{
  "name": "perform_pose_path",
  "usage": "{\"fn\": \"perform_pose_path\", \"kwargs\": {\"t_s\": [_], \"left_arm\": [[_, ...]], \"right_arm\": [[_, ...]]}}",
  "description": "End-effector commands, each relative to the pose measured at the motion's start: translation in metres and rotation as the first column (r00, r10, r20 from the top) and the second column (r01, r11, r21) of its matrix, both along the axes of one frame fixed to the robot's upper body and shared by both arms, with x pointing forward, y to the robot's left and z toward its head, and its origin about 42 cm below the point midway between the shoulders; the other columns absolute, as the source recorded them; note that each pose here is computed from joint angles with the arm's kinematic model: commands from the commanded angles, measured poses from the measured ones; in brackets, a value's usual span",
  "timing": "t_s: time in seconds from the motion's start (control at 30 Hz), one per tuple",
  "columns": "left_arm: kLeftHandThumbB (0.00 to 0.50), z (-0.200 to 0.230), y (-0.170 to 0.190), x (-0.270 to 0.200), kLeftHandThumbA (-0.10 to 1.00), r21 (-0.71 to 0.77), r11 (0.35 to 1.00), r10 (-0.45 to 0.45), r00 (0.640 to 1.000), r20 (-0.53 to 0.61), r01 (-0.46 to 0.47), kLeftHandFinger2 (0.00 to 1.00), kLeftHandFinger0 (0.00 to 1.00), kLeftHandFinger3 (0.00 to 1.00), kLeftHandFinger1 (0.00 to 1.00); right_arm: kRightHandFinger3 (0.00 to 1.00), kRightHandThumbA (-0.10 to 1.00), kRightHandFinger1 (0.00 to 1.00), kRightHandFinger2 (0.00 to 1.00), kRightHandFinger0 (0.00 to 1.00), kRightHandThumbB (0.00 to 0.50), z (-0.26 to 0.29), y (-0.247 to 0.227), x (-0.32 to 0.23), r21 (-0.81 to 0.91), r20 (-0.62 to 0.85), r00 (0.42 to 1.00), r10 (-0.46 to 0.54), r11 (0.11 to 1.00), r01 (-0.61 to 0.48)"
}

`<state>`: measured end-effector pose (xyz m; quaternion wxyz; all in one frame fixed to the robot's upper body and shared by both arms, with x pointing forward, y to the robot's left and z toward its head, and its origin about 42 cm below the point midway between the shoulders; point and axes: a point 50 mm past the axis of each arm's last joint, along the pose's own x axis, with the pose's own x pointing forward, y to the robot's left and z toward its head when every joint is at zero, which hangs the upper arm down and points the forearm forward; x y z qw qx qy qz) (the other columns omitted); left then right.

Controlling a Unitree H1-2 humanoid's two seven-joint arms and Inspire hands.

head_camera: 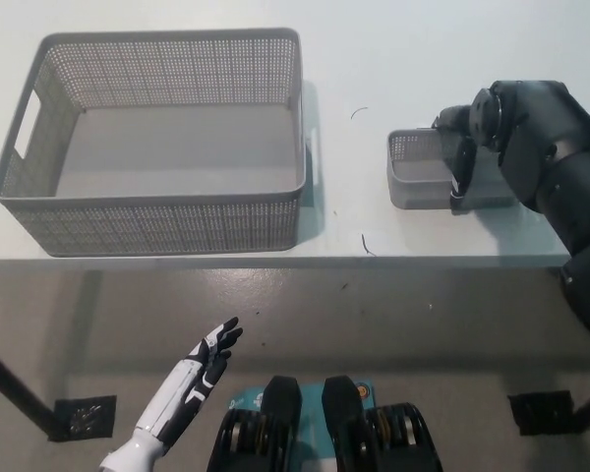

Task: Use the right hand to pick up a small rectangular container and put it into a bigger container on the left side

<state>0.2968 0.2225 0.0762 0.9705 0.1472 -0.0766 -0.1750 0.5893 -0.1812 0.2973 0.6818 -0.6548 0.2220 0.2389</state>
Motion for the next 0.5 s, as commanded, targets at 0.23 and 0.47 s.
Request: {"fn": "perform_pose_path", "kwargs": {"t_s": [0.23,0.47], "left_arm": [[0.313,0.014,0.001,0.007,1.0,0.002,1.0,-0.025,0.997,0.07,0.025,1.0,1.0,1.0,1.0],[0.31,0.016,0.001,0.01,1.0,0.004,1.0,-0.025,0.997,0.074,0.025,1.0,1.0,1.0,1.0]], "right_arm": [[0.7,-0.09,0.52,0.63,0.38,0.151,-0.001,-0.007,0.005,0.086,0.466,0.885,0.005,0.995,-0.051],[0.25,-0.1,0.37,0.37,0.31,0.18,0.034,-0.019,0.012,0.119,0.583,0.812,-0.024,0.991,-0.056]]}}
